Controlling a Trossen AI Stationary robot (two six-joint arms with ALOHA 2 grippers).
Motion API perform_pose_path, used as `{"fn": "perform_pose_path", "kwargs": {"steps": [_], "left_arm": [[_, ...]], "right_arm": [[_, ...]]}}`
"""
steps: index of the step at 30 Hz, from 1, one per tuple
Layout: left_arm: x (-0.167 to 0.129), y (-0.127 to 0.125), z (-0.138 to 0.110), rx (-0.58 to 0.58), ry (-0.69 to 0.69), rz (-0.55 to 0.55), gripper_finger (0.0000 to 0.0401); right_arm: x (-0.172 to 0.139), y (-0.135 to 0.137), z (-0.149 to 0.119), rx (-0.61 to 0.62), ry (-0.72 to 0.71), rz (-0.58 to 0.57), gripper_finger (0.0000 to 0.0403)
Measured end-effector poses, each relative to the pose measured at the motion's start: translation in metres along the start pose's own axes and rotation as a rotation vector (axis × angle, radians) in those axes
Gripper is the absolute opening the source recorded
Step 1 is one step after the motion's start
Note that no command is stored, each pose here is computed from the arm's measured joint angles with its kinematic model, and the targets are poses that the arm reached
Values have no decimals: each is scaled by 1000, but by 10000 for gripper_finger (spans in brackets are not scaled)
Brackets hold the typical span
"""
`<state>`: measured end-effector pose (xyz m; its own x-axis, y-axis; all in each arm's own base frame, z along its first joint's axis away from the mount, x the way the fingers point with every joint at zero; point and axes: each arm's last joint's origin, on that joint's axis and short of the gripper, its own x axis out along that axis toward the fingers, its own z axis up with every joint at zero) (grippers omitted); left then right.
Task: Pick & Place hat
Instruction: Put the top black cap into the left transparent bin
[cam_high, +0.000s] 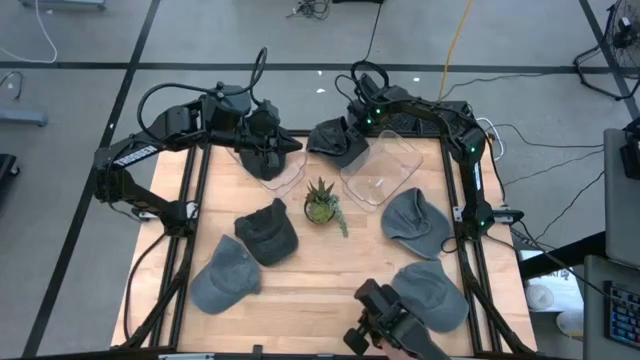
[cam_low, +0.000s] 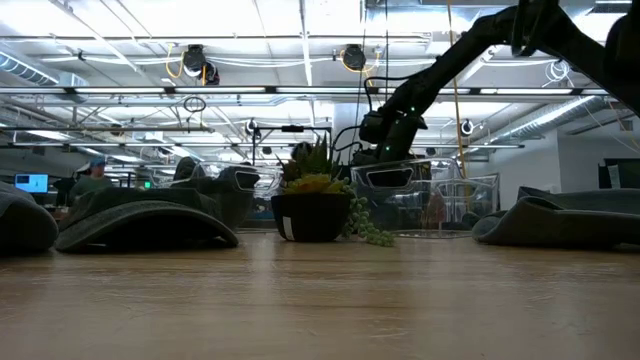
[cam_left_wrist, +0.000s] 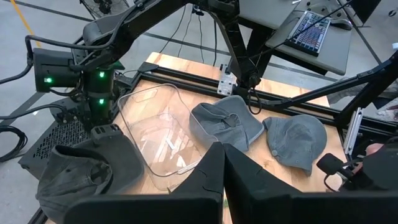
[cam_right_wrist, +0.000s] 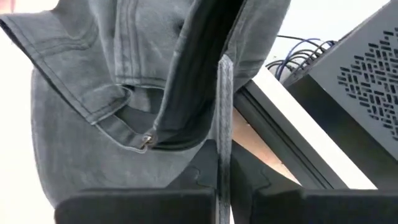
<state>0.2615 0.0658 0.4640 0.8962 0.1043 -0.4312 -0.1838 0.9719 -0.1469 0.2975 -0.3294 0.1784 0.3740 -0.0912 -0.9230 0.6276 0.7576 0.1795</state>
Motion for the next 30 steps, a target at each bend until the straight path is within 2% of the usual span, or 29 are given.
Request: {"fn": "perform_pose_path", "kwargs": {"steps": [4,12,20,30], "left_arm": [[0,0,0,-1,0,0,1],[0,0,0,-2,0,0,2],[0,0,0,13,0,0,1],[0,1,1,43,-14,32,2]], "right_arm": [[-16,5,1,-13,-19,-39,3],[-101,35,4,-123,-202,-169,1],[-174,52,-4,-156,-419,-178,1],[-251,87,-34,-179,-621,-159,0]]}}
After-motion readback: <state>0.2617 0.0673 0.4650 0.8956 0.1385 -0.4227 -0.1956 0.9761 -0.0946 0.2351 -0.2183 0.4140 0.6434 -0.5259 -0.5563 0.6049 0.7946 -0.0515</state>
